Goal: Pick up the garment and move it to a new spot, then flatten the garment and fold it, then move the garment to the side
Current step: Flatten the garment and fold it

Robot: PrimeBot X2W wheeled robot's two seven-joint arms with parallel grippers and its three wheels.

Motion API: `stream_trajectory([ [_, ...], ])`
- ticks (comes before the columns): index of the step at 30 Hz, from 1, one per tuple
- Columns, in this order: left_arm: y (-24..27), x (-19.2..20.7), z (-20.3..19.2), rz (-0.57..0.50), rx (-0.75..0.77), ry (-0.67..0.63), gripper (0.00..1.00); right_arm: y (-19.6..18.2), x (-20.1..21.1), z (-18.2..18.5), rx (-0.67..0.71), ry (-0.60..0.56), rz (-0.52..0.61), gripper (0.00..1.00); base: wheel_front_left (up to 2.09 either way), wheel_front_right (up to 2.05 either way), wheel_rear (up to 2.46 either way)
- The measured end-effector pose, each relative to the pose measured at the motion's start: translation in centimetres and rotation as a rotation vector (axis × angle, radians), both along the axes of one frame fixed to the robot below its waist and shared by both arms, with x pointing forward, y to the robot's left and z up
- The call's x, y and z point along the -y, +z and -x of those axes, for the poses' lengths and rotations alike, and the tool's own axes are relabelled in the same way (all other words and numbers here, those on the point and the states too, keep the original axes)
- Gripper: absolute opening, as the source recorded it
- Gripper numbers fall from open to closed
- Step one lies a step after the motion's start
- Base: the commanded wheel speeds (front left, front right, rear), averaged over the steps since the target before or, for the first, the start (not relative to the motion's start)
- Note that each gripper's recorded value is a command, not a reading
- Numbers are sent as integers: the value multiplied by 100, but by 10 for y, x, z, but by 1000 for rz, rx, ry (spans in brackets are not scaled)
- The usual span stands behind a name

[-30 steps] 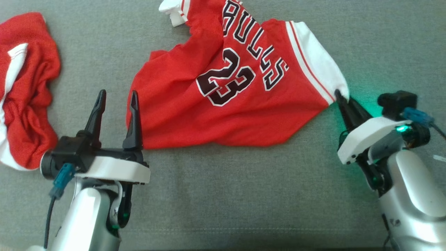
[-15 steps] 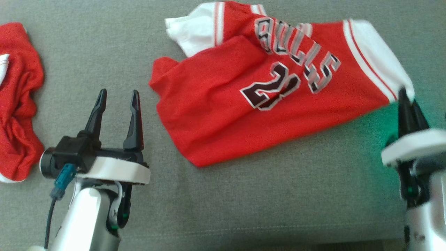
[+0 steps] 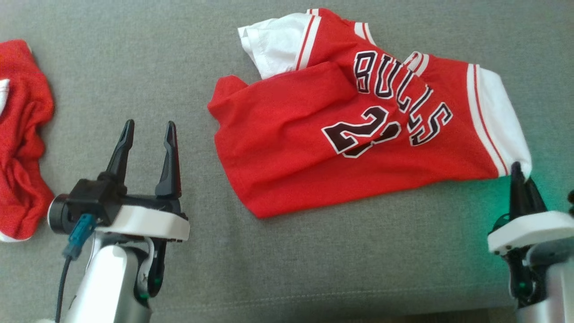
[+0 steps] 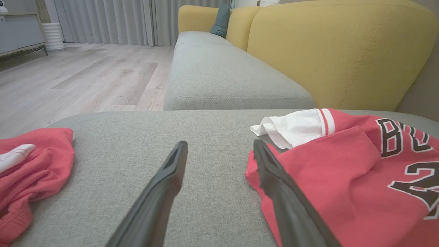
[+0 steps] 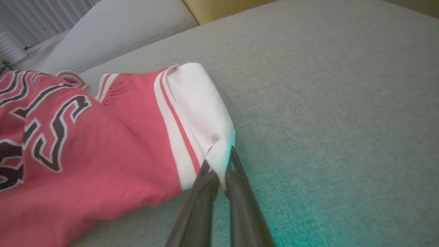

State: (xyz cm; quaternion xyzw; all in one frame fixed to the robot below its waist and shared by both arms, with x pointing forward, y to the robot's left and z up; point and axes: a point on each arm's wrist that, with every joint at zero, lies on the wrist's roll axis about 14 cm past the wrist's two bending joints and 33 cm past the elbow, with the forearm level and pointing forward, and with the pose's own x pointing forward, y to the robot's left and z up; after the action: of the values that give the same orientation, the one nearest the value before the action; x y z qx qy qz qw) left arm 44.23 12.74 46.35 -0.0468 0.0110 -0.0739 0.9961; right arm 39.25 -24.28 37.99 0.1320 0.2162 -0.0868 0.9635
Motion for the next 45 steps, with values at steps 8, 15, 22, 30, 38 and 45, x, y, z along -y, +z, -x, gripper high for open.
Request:
stream_trajectory([
  [8, -1, 1, 16, 1, -12, -3, 100, 68, -13, -16, 236, 74, 122, 100, 0, 0, 0],
  [15, 7, 2, 27, 2, 0, 0, 100, 125, -47, -23, 411, 181, 166, 100, 0, 0, 0],
  [22, 5, 2, 43, 4, -15, 2, 100, 136, -68, -13, 426, 246, 151, 100, 0, 0, 0],
  [30, 1, 3, 47, 6, -30, 2, 100, 133, -70, -10, 411, 252, 147, 100, 0, 0, 0],
  [38, -11, 28, 53, 17, -87, -98, 100, 129, -70, -10, 395, 252, 146, 100, 0, 0, 0],
  [45, -55, 75, 72, 62, -329, -261, 100, 122, -69, -11, 376, 251, 144, 100, 0, 0, 0],
])
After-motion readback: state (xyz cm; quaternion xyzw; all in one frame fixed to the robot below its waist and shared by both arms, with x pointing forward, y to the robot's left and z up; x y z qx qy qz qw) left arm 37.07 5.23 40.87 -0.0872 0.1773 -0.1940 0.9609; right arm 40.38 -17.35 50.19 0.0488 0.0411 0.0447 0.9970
